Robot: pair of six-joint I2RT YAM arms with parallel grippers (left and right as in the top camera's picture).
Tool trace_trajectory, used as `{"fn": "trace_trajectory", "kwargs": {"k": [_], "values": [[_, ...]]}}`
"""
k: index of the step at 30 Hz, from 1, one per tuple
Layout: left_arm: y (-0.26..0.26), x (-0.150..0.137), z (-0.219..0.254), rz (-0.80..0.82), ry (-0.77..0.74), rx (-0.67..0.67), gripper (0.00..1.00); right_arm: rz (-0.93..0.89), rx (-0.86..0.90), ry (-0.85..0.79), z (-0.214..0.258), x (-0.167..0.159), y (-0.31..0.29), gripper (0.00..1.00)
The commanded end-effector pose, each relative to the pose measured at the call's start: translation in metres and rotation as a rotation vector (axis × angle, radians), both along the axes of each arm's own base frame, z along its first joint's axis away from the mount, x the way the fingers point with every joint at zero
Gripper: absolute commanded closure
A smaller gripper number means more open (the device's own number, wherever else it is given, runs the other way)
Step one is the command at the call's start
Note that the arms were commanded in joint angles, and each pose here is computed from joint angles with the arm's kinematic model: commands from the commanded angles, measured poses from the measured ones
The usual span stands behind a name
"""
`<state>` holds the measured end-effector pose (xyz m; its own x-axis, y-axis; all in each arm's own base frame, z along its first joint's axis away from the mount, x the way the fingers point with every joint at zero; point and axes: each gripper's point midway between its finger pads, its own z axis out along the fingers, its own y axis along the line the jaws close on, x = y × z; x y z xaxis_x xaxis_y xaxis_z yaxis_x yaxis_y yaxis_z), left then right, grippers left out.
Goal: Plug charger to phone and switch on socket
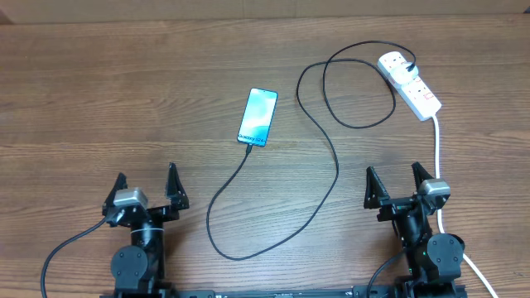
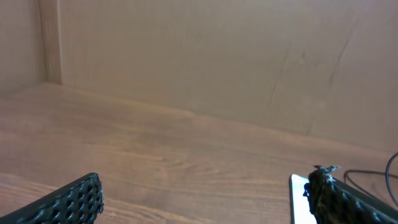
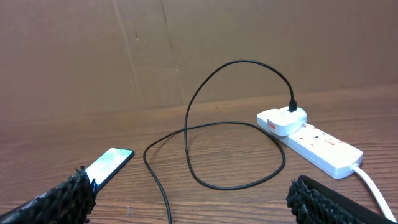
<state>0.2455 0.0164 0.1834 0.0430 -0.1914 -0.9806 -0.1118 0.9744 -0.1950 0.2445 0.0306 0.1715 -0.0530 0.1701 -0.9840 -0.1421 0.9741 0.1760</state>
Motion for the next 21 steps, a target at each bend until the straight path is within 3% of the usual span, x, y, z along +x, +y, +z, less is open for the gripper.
{"fn": "trace_trajectory", "kwargs": {"k": [1,7,21], "values": [[0.005,-0.001,-0.005,0.028,0.001,-0.021,0.00,-0.004,-0.001,-0.007,-0.001,0.000,0.000,0.00],[0.009,-0.002,-0.022,0.052,0.076,-0.007,0.00,-0.004,-0.001,-0.007,-0.001,0.000,0.000,0.00],[0.004,-0.001,-0.023,0.018,0.095,0.130,0.00,-0.004,-0.001,-0.007,-0.001,0.000,0.000,0.00]]}}
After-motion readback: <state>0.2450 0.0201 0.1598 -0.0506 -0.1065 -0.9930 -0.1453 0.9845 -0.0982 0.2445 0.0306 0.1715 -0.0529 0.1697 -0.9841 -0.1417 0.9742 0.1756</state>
